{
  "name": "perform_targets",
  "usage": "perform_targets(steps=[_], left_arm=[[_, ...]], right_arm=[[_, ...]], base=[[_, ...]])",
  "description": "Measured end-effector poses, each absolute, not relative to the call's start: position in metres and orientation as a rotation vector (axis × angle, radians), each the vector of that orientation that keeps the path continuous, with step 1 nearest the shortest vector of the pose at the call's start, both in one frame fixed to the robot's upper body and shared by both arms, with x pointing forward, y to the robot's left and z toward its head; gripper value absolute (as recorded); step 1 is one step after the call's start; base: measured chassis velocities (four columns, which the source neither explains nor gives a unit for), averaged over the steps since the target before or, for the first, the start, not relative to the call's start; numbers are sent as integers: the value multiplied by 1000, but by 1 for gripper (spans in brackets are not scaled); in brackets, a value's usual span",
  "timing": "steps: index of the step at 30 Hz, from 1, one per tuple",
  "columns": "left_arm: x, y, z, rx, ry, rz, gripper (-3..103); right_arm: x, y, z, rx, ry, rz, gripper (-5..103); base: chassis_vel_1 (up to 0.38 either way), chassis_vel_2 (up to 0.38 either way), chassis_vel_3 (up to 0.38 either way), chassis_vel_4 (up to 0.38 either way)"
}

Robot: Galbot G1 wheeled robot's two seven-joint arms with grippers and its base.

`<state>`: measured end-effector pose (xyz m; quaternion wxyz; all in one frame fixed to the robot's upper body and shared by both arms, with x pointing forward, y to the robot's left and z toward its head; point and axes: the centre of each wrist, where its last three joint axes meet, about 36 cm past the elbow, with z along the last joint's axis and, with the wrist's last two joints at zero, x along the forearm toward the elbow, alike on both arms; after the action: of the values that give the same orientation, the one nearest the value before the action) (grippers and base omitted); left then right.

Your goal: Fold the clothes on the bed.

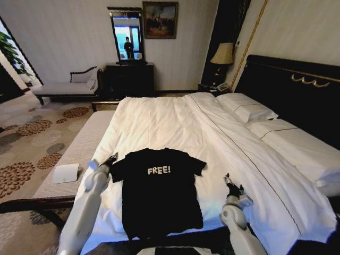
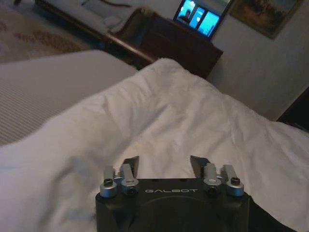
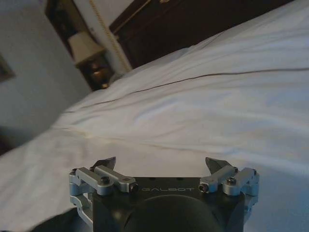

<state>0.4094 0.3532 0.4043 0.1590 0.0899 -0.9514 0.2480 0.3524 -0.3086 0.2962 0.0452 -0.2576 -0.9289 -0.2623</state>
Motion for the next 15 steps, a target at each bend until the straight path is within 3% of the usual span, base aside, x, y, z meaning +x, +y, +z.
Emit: perform_targets(steps=[3,5,8,15], left_arm=[[380,345,413,231,-2743,633,81],[370,342,416,211,-2750,610,81],[332,342,424,211,-2765,568,97],[275,337,440,344,-2808,543,100]], right_arm=[[347,-311,305,-700,-2850,-922,100],[344,-313,308,-675,-2852,-952,100],[347,-315,315,-570,-2818,-1019,100],[376,-323,314,-362,-2580,-1147,100]], base=[[0,0,0,0],[0,0,0,0],[0,0,0,0],[0,0,0,0]])
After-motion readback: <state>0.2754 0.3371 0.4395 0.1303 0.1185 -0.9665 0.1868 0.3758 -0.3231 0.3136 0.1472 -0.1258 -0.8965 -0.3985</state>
